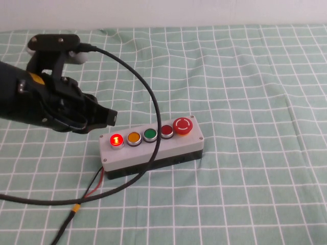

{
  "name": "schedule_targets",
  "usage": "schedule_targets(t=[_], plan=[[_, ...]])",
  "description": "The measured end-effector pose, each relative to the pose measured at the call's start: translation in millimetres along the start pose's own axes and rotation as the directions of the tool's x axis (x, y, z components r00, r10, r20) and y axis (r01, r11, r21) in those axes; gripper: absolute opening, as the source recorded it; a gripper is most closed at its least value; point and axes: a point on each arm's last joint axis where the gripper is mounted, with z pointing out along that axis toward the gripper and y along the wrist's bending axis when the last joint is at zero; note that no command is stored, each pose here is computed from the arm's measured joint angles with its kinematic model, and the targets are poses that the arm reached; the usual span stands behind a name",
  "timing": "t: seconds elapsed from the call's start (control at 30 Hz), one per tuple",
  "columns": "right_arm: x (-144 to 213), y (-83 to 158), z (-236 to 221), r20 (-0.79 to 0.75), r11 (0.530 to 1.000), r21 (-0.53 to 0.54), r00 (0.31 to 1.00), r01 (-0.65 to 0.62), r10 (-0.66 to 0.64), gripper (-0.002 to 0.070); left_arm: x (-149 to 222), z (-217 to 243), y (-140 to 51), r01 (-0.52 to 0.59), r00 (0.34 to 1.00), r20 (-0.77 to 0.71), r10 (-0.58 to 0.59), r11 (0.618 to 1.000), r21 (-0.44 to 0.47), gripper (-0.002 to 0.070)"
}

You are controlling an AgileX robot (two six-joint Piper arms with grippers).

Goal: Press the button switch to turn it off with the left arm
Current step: Press the button to turn off

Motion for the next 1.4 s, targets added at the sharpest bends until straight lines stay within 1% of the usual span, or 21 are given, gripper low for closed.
schedule_targets(t=[0.07, 0.17, 0.4, 0.67, 0.9, 1.23, 1.33, 1.4], plan=[[0, 0, 0, 0.000, 1.000, 0.000, 1.000, 0.000, 0.000, -0.0018, 0, 8, 3.0, 0.010, 0.999, -0.034, -0.012, 0.999, -0.040, -0.0002], [0, 0, 0, 0.000, 1.000, 0.000, 1.000, 0.000, 0.000, -0.0018, -3, 18, 6.5, 0.023, 0.998, -0.064, -0.027, 0.997, -0.068, -0.0002], [0, 0, 0, 0.000, 1.000, 0.000, 1.000, 0.000, 0.000, -0.0018, -8, 44, 11.5, 0.047, 0.993, -0.109, -0.055, 0.996, -0.069, -0.0002], [0, 0, 0, 0.000, 1.000, 0.000, 1.000, 0.000, 0.000, -0.0018, -3, 77, 18.7, 0.070, 0.980, -0.181, -0.082, 0.995, -0.072, -0.0002], [0, 0, 0, 0.000, 1.000, 0.000, 1.000, 0.000, 0.000, -0.0018, 0, 100, 24.5, 0.081, 0.973, -0.208, -0.096, 0.994, -0.080, -0.0002], [0, 0, 0, 0.000, 1.000, 0.000, 1.000, 0.000, 0.000, -0.0018, 0, 107, 26.9, 0.067, 0.968, -0.235, -0.086, 0.994, -0.087, -0.0002], [0, 0, 0, 0.000, 1.000, 0.000, 1.000, 0.000, 0.000, -0.0018, -4, 96, 24.6, 0.056, 0.976, -0.207, -0.074, 0.994, -0.088, -0.0002], [0, 0, 0, 0.000, 1.000, 0.000, 1.000, 0.000, 0.000, -0.0018, -11, 78, 21.2, 0.040, 0.986, -0.156, -0.054, 0.995, -0.091, -0.0003]])
